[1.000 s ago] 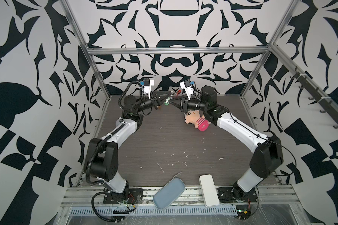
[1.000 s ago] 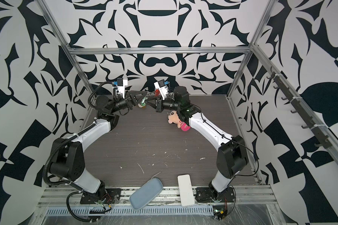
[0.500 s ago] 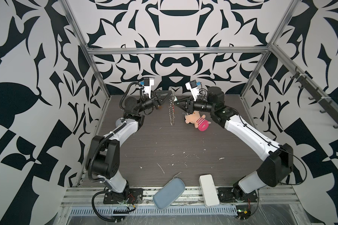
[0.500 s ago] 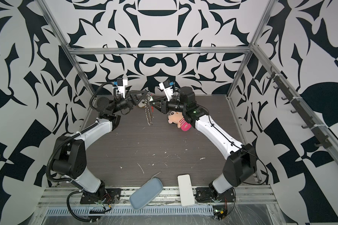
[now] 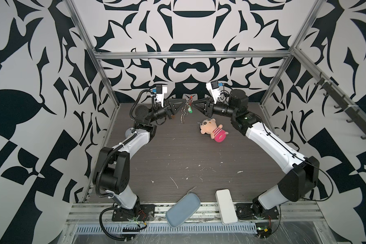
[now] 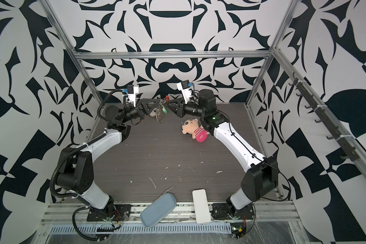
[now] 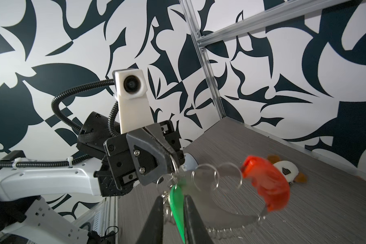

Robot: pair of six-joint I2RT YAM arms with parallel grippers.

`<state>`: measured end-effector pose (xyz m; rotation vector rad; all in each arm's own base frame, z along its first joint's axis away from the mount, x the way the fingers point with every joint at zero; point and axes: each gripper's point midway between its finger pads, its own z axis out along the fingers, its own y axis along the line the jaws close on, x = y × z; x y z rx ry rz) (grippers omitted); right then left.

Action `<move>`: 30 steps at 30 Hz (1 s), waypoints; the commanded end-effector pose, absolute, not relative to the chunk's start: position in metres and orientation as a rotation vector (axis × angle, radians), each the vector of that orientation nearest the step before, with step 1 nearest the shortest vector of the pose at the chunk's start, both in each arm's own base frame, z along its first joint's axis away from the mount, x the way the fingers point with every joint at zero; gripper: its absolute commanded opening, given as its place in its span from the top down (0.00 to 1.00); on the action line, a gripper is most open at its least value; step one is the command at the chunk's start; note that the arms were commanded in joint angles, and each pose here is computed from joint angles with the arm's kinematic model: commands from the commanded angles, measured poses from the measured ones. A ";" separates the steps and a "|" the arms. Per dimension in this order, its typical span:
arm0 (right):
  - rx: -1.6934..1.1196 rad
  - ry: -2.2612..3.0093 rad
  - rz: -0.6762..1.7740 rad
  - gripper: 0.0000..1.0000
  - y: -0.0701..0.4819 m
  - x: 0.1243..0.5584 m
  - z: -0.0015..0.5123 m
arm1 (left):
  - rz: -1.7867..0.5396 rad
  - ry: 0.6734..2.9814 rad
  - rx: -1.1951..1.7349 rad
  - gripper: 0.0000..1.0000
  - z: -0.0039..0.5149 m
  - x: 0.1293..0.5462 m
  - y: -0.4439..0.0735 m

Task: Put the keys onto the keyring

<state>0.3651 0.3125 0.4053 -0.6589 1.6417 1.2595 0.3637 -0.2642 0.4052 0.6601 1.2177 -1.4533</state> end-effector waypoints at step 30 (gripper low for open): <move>-0.702 1.519 1.369 0.83 0.327 0.355 0.436 | -1.480 1.146 0.710 1.00 0.422 0.349 -0.271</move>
